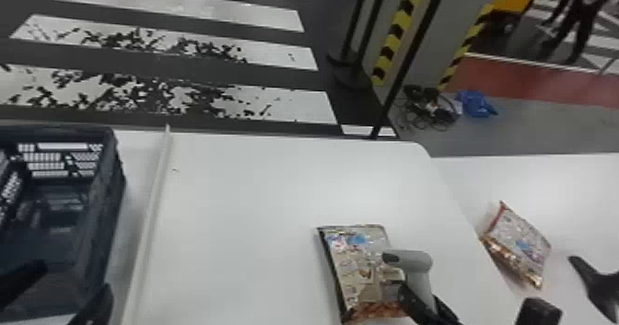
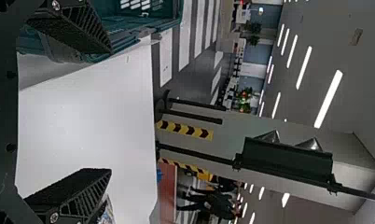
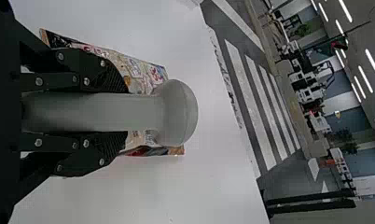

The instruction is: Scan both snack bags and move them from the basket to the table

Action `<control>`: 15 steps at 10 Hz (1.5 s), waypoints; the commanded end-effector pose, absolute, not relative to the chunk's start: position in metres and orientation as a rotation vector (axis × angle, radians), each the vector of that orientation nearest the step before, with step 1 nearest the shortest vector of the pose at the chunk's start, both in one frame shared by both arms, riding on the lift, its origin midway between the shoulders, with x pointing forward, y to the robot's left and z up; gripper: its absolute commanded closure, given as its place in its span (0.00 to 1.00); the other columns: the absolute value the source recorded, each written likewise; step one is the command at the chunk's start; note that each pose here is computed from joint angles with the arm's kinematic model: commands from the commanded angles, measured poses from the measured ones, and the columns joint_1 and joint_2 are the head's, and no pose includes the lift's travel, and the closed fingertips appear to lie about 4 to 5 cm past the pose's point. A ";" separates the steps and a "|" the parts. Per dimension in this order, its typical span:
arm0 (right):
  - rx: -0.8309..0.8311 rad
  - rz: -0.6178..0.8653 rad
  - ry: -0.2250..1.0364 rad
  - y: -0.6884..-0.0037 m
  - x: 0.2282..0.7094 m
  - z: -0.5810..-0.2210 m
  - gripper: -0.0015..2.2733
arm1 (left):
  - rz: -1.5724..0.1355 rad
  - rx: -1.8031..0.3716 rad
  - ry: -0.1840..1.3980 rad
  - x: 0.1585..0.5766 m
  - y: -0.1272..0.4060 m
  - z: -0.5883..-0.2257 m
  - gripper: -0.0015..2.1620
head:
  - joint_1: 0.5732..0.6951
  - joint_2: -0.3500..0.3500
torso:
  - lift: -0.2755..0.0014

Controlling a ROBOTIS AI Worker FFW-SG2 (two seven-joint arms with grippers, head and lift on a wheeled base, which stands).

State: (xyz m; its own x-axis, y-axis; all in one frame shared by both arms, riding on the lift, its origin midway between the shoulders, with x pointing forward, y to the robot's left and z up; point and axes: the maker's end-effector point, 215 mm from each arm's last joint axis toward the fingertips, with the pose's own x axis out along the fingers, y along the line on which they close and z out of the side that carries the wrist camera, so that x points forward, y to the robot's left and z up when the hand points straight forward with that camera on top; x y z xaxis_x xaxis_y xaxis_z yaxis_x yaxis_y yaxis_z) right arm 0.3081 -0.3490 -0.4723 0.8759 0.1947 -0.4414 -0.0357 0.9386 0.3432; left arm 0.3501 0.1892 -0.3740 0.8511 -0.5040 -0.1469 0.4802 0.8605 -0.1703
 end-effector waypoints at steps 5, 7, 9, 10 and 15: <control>0.343 0.106 0.507 -0.354 0.310 -0.490 0.99 | -0.519 -0.129 0.190 0.350 0.190 -0.374 0.04 | 1.00 0.10 | 0.64; 0.341 0.105 0.512 -0.354 0.309 -0.493 0.99 | -0.517 -0.131 0.189 0.350 0.190 -0.374 0.04 | 1.00 0.09 | 0.64; 0.337 0.103 0.513 -0.355 0.309 -0.493 0.99 | -0.518 -0.132 0.192 0.349 0.189 -0.375 0.04 | 1.00 0.09 | 0.64; 0.338 0.104 0.514 -0.354 0.309 -0.494 0.99 | -0.518 -0.133 0.193 0.349 0.190 -0.376 0.04 | 1.00 0.09 | 0.64; 0.344 0.090 0.479 -0.368 0.315 -0.472 0.99 | -0.520 -0.133 0.187 0.348 0.188 -0.372 0.04 | 1.00 0.08 | 0.64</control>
State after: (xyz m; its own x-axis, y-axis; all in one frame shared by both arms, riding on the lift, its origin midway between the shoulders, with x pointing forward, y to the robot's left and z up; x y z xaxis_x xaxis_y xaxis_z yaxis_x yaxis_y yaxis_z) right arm 0.3144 -0.3650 -0.4751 0.8820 0.1682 -0.4402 -0.0086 0.9397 0.3420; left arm 0.3478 0.1887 -0.3733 0.8514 -0.5041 -0.1448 0.4797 0.8601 -0.1738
